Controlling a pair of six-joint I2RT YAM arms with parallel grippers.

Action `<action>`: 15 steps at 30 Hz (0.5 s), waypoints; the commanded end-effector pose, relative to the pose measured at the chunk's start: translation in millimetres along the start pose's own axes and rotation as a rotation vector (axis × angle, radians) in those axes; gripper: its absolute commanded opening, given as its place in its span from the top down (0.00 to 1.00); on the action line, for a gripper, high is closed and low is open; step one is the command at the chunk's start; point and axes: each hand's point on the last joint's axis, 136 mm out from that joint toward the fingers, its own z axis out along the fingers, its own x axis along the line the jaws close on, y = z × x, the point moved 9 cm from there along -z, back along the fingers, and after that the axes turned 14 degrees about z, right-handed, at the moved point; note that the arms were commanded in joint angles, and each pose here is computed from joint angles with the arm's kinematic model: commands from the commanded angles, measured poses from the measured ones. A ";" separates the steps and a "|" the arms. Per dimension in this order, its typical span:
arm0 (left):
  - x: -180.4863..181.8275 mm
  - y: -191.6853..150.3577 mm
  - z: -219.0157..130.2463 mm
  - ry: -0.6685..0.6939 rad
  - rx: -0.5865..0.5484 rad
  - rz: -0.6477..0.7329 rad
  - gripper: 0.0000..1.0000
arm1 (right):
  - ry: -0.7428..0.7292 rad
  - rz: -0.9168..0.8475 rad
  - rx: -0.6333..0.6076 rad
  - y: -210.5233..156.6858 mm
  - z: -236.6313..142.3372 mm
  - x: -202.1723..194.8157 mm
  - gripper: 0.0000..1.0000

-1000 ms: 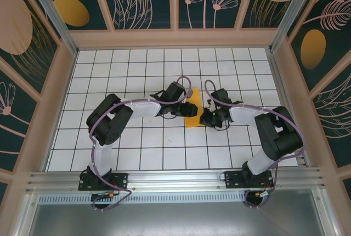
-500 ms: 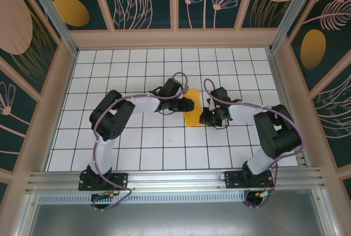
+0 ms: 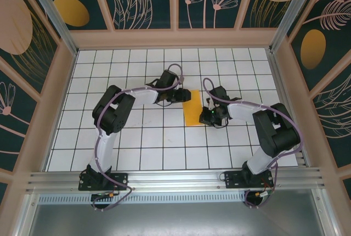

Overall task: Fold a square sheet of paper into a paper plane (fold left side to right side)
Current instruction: First fold the square sheet of paper in half at the center of the table.

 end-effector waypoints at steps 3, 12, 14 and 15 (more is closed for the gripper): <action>54.2 8.5 11.3 0.133 -0.003 -0.070 0.54 | -0.280 0.041 0.032 -15.2 18.8 -47.5 0.90; 65.4 25.9 7.2 0.137 -0.025 -0.071 0.54 | -0.196 0.027 0.027 -13.2 17.0 -36.0 0.89; 56.6 35.4 -8.0 0.126 -0.062 -0.046 0.54 | -0.129 0.015 0.006 -10.8 11.3 -25.6 0.89; 49.8 41.5 -17.9 0.120 -0.084 -0.028 0.53 | -0.094 0.004 -0.015 -8.0 6.4 -18.5 0.87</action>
